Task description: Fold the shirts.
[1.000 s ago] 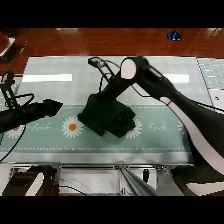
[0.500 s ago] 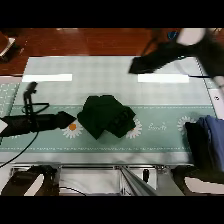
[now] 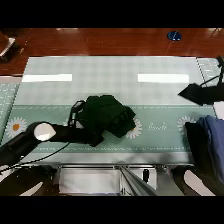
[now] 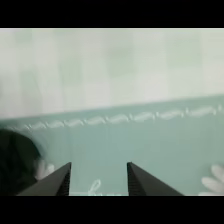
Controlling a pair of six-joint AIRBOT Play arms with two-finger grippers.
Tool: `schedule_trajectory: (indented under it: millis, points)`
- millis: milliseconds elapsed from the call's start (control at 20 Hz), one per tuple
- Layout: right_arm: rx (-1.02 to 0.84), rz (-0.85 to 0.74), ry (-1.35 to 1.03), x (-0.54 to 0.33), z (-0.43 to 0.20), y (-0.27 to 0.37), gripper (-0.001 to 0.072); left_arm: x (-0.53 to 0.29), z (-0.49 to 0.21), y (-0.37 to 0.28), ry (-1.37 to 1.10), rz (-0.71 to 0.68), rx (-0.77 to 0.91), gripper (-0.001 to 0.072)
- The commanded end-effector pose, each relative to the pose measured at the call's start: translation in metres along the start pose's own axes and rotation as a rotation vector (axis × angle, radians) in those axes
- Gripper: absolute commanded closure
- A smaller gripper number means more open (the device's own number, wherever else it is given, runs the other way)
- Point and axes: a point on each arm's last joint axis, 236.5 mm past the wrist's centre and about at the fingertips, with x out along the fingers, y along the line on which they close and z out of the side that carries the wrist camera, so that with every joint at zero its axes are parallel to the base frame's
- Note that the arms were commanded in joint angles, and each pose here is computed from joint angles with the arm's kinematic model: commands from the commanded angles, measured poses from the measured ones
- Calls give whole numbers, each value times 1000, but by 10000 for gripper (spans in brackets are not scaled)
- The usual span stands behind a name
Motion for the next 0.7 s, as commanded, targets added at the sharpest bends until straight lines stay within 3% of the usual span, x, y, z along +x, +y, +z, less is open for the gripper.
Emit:
schedule_trajectory:
  millis: [0,300,650]
  points:
    - [68,17,61,24,-45,-19,304,35,17,0,-45,42,45,198]
    - [81,39,87,34,-58,-18,304,9,78,41,-148,100,-78,198]
    - [81,39,88,34,-59,-19,304,-30,91,115,-148,214,-209,198]
